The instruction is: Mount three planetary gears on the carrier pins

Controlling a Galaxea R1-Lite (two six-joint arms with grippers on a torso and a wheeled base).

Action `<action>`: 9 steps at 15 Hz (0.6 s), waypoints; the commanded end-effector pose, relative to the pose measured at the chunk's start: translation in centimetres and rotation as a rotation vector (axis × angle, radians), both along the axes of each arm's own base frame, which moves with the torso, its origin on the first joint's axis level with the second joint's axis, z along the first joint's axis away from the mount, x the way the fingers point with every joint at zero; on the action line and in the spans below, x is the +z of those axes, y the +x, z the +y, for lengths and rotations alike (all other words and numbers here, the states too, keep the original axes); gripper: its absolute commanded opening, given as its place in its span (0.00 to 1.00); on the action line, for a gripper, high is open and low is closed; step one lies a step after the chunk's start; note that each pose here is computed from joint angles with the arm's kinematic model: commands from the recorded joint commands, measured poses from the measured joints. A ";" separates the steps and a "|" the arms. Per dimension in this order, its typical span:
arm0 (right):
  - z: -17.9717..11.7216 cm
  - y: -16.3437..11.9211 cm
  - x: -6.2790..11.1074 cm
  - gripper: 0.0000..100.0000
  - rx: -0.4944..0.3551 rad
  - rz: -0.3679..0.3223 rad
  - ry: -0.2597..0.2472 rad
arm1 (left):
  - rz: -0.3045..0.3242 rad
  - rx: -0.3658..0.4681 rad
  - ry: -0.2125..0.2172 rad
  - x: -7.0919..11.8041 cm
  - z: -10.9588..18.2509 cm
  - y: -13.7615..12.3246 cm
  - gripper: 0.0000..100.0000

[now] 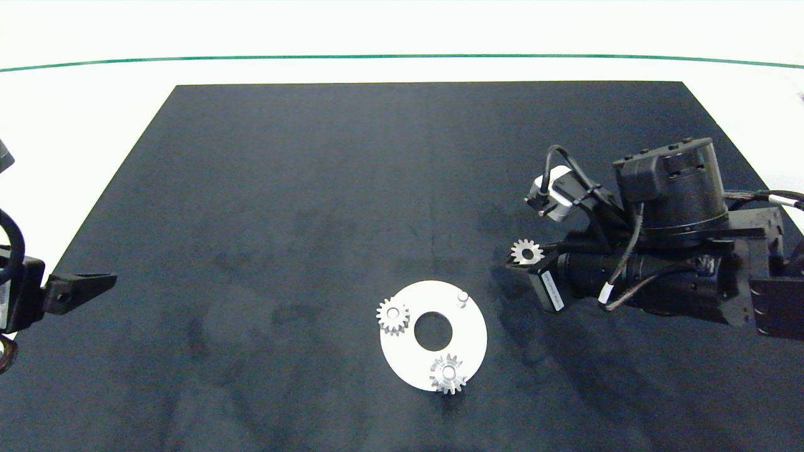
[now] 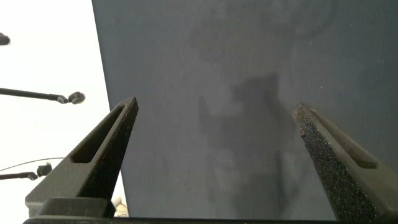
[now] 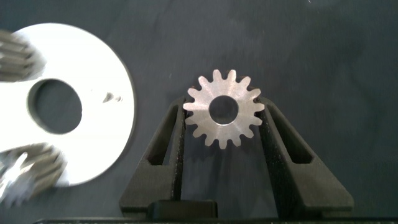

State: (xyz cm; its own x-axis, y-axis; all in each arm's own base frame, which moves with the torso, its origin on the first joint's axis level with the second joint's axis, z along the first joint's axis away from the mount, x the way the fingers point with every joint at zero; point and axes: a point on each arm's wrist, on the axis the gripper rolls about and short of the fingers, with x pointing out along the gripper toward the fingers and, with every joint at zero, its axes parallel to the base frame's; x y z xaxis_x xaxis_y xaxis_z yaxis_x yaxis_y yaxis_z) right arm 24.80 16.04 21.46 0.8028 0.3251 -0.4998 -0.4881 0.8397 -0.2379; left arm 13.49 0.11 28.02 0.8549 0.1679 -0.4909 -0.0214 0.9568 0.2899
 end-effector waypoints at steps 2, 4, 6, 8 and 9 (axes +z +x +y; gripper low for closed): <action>0.3 -1.3 1.1 0.16 0.037 -0.031 0.022 | -0.015 -0.003 0.003 0.2 0.0 -0.6 1.00; 1.1 -1.8 0.9 0.16 0.071 -0.025 0.020 | -0.017 -0.005 0.003 0.2 0.0 -0.6 1.00; 2.0 -2.4 0.7 0.16 0.108 -0.019 0.018 | -0.026 -0.014 0.003 0.3 -0.1 -0.9 1.00; 2.9 -2.8 0.6 0.16 0.137 -0.016 0.020 | -0.027 -0.017 0.003 0.4 -0.2 -1.0 1.00; 3.4 -2.7 0.2 0.16 0.143 -0.005 0.014 | -0.027 -0.017 0.003 0.4 -0.2 -1.0 1.00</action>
